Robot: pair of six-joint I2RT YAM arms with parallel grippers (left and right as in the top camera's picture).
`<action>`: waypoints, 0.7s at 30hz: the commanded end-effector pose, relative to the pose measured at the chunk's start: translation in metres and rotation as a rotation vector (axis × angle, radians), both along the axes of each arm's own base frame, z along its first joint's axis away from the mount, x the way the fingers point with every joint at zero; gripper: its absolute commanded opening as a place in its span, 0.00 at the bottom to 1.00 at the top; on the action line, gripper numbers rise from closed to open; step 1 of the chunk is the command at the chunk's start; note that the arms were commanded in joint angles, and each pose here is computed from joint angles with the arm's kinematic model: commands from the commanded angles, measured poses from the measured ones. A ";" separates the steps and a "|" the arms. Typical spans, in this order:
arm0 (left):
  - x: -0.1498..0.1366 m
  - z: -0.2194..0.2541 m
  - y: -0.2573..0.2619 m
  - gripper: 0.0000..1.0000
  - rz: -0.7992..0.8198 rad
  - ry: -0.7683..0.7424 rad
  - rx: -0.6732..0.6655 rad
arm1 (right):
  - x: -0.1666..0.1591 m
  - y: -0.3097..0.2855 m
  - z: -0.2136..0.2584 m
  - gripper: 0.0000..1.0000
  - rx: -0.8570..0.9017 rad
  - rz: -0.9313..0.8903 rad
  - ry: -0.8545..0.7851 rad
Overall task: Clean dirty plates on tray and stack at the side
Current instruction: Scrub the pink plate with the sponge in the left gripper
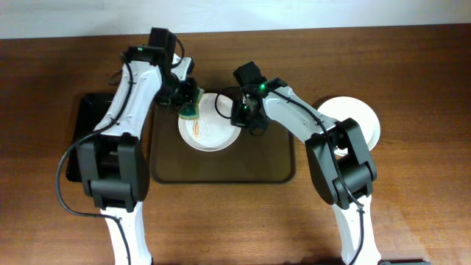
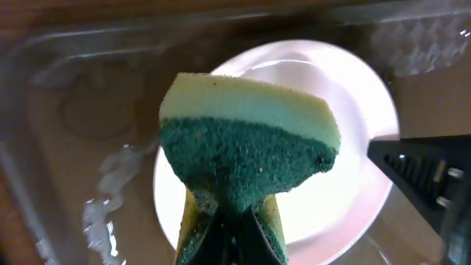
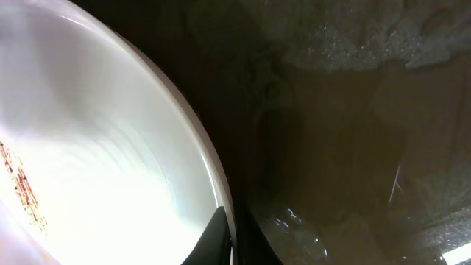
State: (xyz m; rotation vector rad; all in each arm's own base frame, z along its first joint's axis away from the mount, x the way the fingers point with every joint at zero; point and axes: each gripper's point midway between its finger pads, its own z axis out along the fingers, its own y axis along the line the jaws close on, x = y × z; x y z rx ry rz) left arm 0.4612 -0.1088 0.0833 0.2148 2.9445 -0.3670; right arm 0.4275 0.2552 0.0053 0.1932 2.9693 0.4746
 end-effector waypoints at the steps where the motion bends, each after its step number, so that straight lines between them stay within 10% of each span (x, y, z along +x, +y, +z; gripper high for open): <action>1: -0.013 -0.029 -0.005 0.01 -0.008 0.037 -0.007 | -0.017 -0.013 -0.027 0.04 -0.064 -0.012 0.067; 14: -0.060 -0.054 -0.081 0.01 -0.041 0.194 -0.367 | -0.016 -0.013 -0.026 0.04 -0.063 -0.004 0.062; 21: 0.010 -0.077 0.017 0.01 0.152 -0.108 0.179 | -0.016 -0.013 -0.026 0.04 -0.064 0.004 0.060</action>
